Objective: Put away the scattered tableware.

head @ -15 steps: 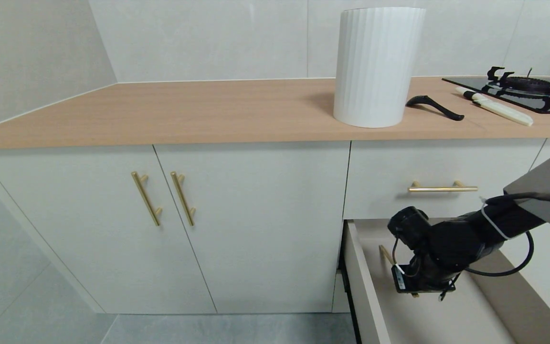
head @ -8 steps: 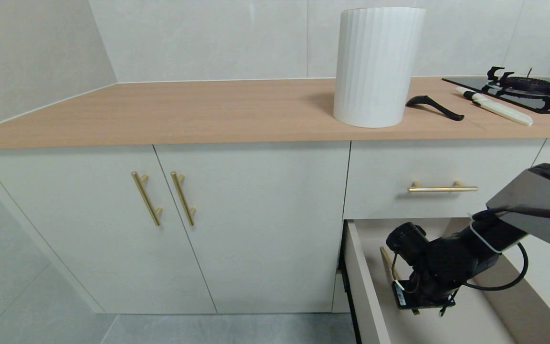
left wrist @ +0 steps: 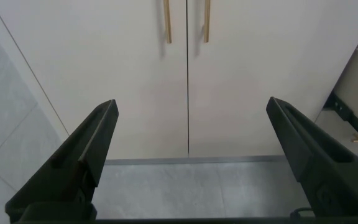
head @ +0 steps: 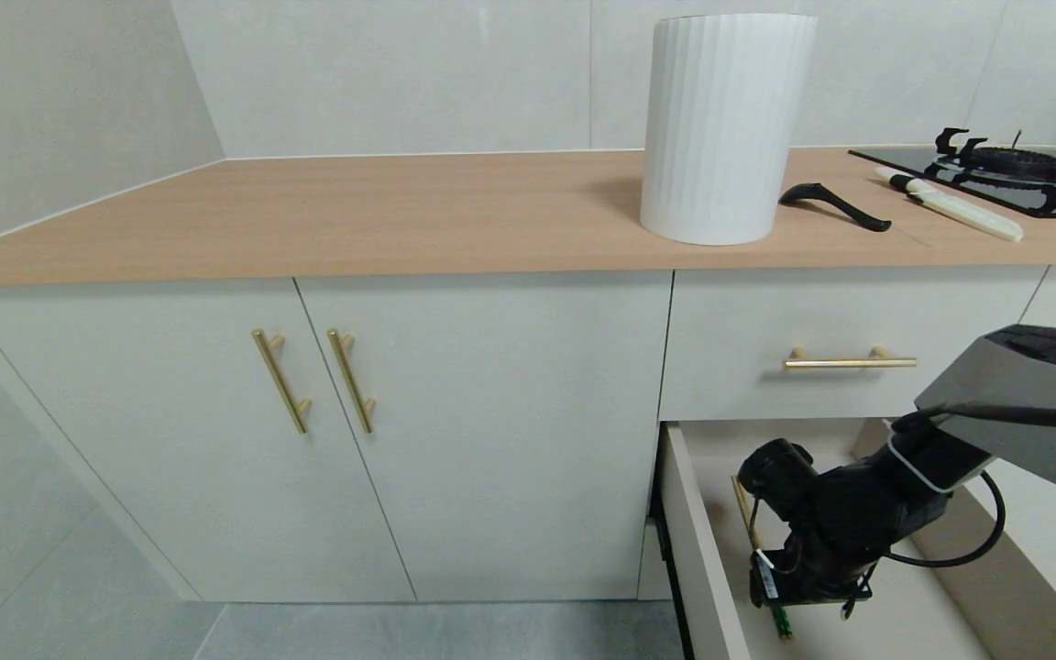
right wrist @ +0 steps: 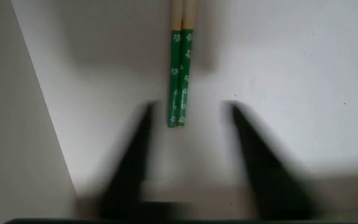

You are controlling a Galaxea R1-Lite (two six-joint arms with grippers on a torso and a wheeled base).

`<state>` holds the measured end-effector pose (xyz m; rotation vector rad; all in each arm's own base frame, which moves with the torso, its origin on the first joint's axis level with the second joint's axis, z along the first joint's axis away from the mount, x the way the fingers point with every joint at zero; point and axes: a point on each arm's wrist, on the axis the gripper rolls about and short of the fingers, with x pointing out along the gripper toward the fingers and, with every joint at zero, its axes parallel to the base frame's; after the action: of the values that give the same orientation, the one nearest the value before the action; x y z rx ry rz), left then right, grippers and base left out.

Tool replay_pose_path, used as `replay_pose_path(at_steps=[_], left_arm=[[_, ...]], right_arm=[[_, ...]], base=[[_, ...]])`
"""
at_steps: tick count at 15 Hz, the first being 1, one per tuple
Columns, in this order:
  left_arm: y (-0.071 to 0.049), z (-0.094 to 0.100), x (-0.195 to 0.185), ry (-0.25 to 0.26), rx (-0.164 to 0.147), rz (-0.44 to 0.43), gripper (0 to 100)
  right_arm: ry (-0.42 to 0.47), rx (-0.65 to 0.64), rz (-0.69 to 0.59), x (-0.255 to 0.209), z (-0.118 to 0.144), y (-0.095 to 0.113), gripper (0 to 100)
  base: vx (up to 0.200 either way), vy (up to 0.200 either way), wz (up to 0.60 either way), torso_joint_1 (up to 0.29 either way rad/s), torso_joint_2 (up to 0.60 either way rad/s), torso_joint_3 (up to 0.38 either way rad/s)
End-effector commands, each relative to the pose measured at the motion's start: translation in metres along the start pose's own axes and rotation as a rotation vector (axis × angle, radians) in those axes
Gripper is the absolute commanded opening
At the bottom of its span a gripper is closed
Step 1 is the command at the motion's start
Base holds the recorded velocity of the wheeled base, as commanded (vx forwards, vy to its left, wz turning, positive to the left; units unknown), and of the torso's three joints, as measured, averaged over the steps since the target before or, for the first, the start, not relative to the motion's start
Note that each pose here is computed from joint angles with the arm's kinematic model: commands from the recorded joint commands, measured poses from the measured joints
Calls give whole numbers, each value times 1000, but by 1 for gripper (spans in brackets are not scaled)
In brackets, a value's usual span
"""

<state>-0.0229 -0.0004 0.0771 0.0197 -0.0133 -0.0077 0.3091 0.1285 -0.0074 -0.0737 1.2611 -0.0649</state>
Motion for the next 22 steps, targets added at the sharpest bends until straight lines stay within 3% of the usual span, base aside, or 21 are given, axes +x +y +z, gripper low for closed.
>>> replay_pose_path(at_steps=[1, 2, 6, 7, 10, 15, 22], left_arm=[[0, 0, 0, -1, 0, 0, 100], [0, 0, 0, -1, 0, 0, 100], [0, 0, 0, -1, 0, 0, 100], [0, 0, 0, -1, 0, 0, 100], [0, 0, 0, -1, 0, 2, 100], [0, 0, 0, -1, 0, 0, 100], [0, 0, 0, -1, 0, 2, 100]], right_arm=[[-23, 5, 22, -11, 2, -1, 100], [-23, 5, 22, -11, 2, -1, 100], [-189, 35, 89, -117, -1, -26, 100], [-244, 26, 97, -152, -8, -39, 100], [-350, -8, 102, -199, -22, -66, 100], [-415, -15, 115, -218, -30, -75, 100], [-426, -16, 118, -221, -31, -77, 100]], base=[[0, 0, 0, 0, 0, 0], [0, 0, 0, 0, 0, 0], [0, 0, 0, 0, 0, 0], [0, 0, 0, 0, 0, 0], [0, 0, 0, 0, 0, 0], [0, 0, 0, 2, -40, -40], [0, 0, 0, 61, -402, -336]])
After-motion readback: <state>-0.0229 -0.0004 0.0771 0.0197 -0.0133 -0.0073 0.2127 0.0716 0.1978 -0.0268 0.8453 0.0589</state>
